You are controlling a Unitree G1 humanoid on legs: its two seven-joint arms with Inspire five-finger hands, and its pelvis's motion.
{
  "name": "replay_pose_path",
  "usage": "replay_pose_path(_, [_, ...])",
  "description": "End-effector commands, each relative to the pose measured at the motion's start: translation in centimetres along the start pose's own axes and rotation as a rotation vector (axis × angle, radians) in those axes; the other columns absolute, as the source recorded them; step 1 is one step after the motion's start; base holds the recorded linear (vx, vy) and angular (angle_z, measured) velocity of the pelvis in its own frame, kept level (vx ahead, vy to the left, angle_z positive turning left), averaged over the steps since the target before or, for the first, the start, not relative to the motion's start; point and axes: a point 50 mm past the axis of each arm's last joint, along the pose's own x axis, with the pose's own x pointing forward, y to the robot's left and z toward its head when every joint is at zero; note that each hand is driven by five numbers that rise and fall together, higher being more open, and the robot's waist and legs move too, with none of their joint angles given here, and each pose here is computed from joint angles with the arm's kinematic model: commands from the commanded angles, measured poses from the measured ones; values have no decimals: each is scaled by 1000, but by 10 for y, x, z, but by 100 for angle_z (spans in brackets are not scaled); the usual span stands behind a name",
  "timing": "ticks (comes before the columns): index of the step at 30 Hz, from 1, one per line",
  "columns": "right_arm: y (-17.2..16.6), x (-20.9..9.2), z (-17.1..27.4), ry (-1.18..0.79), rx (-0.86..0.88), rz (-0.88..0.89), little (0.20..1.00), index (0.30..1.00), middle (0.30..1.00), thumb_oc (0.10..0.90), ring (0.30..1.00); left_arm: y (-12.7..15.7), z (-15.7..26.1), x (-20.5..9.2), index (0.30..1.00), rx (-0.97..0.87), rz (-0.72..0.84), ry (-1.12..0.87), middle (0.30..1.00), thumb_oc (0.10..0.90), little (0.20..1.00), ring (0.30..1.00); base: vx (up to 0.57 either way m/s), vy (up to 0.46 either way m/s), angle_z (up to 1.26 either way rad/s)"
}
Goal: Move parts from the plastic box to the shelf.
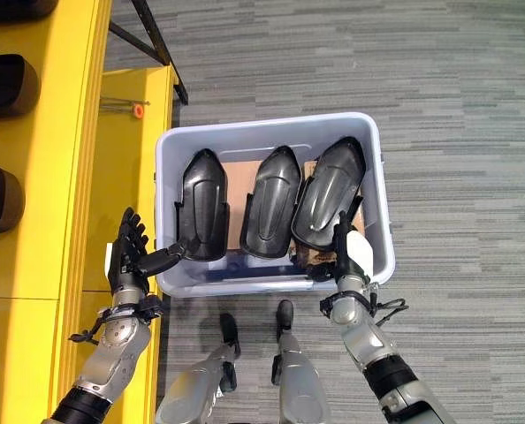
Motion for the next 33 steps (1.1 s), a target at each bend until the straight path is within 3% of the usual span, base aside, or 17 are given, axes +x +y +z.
replay_pose_path(1, [-25,19,49,-233,-61,-207,1000,1000,1000,900,1000,-8,35,4,1000,-93,-49,-191,1000,900,1000,1000,-33,35,-4])
replay_pose_path(5, [-36,25,63,-316,-153,-323,1000,1000,1000,900,1000,-11,34,4,1000,-106,-56,-182,1000,900,1000,1000,-28,53,-4])
replay_pose_path(7, [-51,28,84,-438,-311,-467,1000,1000,1000,900,1000,-14,32,2,1000,-123,-65,-168,1000,900,1000,1000,-25,108,-3])
replay_pose_path(11, [-53,28,79,-393,-353,-503,1000,1000,1000,900,1000,-13,29,-1,1000,-140,-66,-158,1000,900,1000,1000,8,50,-2])
replay_pose_path(20, [-58,16,49,-241,-224,-662,1000,1000,1000,900,1000,-10,21,-10,1000,-174,-52,-110,1000,900,1000,1000,16,32,0])
replay_pose_path(29, [-51,-7,36,-217,-192,-589,1000,1000,1000,900,1000,-7,14,-22,1000,-215,-34,-86,1000,900,1000,1000,15,47,-7])
replay_pose_path(33, [-51,-15,43,-318,-147,-568,1000,1000,1000,900,1000,-4,13,-24,1000,-226,-19,-87,1000,900,1000,1000,-2,21,-8])
